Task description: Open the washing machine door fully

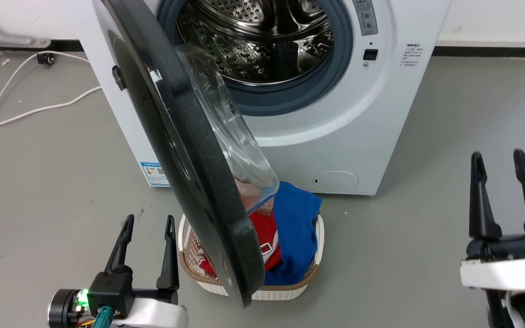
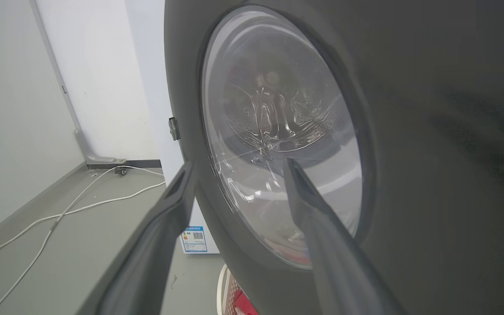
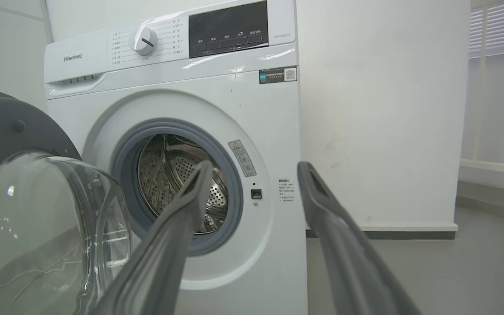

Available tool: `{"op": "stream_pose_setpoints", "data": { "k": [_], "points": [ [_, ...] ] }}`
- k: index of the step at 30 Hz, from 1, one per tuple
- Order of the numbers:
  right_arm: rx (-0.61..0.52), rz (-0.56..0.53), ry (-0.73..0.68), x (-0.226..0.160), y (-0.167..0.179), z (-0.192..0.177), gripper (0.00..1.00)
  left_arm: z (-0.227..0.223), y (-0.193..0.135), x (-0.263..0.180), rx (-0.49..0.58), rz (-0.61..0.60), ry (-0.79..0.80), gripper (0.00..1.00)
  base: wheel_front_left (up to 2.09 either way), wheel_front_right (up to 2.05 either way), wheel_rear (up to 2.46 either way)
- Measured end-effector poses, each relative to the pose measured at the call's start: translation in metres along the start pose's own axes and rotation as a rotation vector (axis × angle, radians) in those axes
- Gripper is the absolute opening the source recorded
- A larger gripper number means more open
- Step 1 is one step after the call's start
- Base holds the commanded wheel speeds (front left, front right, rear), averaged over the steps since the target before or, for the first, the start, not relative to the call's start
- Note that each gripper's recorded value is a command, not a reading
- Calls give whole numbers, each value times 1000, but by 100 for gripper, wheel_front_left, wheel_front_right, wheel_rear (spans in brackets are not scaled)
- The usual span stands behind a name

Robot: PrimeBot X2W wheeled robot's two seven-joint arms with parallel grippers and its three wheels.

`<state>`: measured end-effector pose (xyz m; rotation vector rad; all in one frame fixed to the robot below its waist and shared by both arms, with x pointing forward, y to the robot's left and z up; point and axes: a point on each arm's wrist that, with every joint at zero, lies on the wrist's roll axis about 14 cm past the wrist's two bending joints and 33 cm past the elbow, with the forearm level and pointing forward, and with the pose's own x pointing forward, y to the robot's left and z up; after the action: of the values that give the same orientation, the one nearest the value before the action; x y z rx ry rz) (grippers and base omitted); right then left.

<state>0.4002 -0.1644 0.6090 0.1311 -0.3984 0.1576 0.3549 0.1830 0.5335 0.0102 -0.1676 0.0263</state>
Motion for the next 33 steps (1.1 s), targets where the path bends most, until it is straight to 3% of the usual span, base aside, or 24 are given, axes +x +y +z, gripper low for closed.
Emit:
{"op": "stream_pose_setpoints", "data": {
  "k": [7, 17, 33],
  "points": [
    [-68, -44, 92, -35, -9, -18, 100, 1, -1, -6, -3, -2, -1, 100, 0, 0, 0],
    [-64, -98, 177, -72, -18, -32, 100, 3, 1, -12, -8, 3, -6, 100, 0, 0, 0],
    [-19, -124, 215, -90, -20, -40, 100, 3, 3, -18, -24, 12, -2, 100, 0, 0, 0]
  ]
}}
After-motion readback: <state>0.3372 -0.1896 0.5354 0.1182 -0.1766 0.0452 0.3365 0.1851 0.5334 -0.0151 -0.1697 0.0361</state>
